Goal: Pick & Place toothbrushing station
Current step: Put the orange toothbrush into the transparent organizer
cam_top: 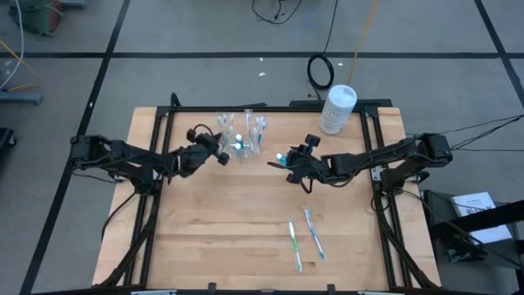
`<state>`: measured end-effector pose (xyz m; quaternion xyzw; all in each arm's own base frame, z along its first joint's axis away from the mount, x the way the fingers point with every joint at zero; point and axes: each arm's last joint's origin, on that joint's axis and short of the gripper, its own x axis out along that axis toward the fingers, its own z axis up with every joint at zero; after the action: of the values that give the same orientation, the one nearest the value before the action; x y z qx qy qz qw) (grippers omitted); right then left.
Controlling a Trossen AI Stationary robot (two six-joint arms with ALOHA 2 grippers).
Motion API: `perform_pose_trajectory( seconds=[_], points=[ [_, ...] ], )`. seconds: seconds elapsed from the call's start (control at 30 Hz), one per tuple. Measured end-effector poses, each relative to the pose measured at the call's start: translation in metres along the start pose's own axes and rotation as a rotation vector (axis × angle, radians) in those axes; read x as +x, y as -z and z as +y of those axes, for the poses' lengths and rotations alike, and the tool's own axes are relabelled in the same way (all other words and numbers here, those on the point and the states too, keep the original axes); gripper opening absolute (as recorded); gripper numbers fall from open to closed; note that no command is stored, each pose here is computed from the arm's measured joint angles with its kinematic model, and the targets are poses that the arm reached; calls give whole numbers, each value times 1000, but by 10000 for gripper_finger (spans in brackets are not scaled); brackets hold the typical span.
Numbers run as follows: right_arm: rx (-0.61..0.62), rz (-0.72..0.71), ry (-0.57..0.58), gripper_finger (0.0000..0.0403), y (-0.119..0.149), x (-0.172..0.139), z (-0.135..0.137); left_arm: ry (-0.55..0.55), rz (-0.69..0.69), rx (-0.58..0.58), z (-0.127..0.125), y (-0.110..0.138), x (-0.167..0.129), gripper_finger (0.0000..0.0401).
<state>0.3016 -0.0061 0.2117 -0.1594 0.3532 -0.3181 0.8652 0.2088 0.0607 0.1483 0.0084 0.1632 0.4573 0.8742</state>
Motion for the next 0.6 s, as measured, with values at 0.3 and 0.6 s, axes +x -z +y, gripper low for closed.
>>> perform_pose_trajectory(
  seconds=[0.3, 0.6],
  points=[
    [-122, -104, 14, 100, 5, 4, 4, -8, 36, -93, 4, 3, 3, 5],
    [-39, -195, 0, 102, 9, 7, 5, 30, 35, -81, 2, 3, 3, 92]
  ],
)
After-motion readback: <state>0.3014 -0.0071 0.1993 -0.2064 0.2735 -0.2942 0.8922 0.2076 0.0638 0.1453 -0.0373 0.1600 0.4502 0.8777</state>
